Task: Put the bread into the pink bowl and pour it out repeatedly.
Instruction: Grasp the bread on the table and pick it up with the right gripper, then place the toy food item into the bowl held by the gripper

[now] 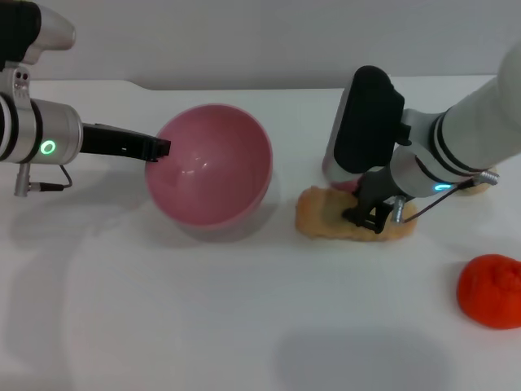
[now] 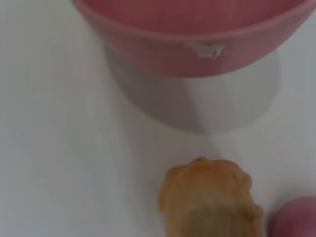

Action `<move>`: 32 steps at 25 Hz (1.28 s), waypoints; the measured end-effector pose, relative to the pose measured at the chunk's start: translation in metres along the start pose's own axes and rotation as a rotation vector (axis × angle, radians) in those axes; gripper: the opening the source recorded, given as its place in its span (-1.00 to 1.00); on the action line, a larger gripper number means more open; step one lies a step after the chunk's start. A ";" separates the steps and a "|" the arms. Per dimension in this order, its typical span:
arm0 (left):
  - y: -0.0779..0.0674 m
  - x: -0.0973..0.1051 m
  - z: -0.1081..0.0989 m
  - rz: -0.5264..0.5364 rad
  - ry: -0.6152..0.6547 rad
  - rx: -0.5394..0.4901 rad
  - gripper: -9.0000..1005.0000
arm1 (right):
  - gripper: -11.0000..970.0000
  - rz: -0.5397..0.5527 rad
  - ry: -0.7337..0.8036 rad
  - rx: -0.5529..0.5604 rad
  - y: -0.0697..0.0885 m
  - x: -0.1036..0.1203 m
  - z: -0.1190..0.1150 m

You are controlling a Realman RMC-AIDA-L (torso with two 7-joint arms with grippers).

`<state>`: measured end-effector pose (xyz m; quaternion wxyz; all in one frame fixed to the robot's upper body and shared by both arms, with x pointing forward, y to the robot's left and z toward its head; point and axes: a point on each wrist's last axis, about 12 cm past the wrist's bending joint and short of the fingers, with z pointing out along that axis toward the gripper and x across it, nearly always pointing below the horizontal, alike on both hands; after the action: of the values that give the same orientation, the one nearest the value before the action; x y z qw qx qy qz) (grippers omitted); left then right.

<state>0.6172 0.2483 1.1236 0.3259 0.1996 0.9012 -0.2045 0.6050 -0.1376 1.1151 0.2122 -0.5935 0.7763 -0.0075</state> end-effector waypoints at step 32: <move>-0.008 -0.001 0.005 0.030 0.024 0.019 -0.89 | -0.65 0.128 -0.751 0.366 -0.004 -0.069 -0.121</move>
<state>0.6165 0.2393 1.1229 0.3160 0.2185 0.9000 -0.2059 0.5819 -0.1037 1.2488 0.5825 -0.4580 0.6662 0.0846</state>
